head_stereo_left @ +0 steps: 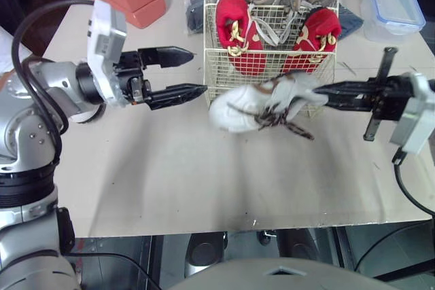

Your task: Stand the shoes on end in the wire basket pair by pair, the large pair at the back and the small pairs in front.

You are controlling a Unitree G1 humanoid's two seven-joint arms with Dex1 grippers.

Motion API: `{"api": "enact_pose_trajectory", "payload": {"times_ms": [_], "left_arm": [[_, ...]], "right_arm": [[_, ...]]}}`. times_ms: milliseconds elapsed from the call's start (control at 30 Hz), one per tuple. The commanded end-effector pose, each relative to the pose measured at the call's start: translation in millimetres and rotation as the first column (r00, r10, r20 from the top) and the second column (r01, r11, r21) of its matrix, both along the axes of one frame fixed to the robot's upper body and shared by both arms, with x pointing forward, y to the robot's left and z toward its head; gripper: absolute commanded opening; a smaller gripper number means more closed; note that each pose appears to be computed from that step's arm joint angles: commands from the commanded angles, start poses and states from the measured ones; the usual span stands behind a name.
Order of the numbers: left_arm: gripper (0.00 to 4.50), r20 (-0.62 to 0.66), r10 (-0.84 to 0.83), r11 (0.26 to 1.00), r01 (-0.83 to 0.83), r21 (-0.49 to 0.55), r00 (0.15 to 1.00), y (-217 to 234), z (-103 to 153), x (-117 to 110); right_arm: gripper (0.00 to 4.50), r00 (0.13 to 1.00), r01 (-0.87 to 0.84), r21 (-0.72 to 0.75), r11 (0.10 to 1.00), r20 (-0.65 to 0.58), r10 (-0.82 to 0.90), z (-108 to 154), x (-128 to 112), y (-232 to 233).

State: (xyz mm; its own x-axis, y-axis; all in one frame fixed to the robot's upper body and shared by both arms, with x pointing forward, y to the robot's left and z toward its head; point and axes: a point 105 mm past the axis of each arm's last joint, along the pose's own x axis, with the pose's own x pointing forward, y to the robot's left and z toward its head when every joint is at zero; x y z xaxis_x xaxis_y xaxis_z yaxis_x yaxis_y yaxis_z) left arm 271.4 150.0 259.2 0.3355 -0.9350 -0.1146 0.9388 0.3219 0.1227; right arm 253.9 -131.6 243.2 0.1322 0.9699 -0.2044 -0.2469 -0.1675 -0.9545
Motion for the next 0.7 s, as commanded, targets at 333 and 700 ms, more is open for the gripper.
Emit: {"api": "enact_pose_trajectory", "payload": {"times_ms": [333,700], "left_arm": [[4.50,-0.122,-0.155,0.968,0.175,0.179,0.980,-33,-35,-14],[1.51,-0.143,-0.210,0.960,0.232,0.158,0.967,-38,-36,-18]], "right_arm": [[0.02,0.936,-0.184,-0.050,0.982,0.296,0.191,21,-3,39],[0.00,0.927,-0.190,-0.028,0.981,0.325,0.188,24,-5,40]]}}
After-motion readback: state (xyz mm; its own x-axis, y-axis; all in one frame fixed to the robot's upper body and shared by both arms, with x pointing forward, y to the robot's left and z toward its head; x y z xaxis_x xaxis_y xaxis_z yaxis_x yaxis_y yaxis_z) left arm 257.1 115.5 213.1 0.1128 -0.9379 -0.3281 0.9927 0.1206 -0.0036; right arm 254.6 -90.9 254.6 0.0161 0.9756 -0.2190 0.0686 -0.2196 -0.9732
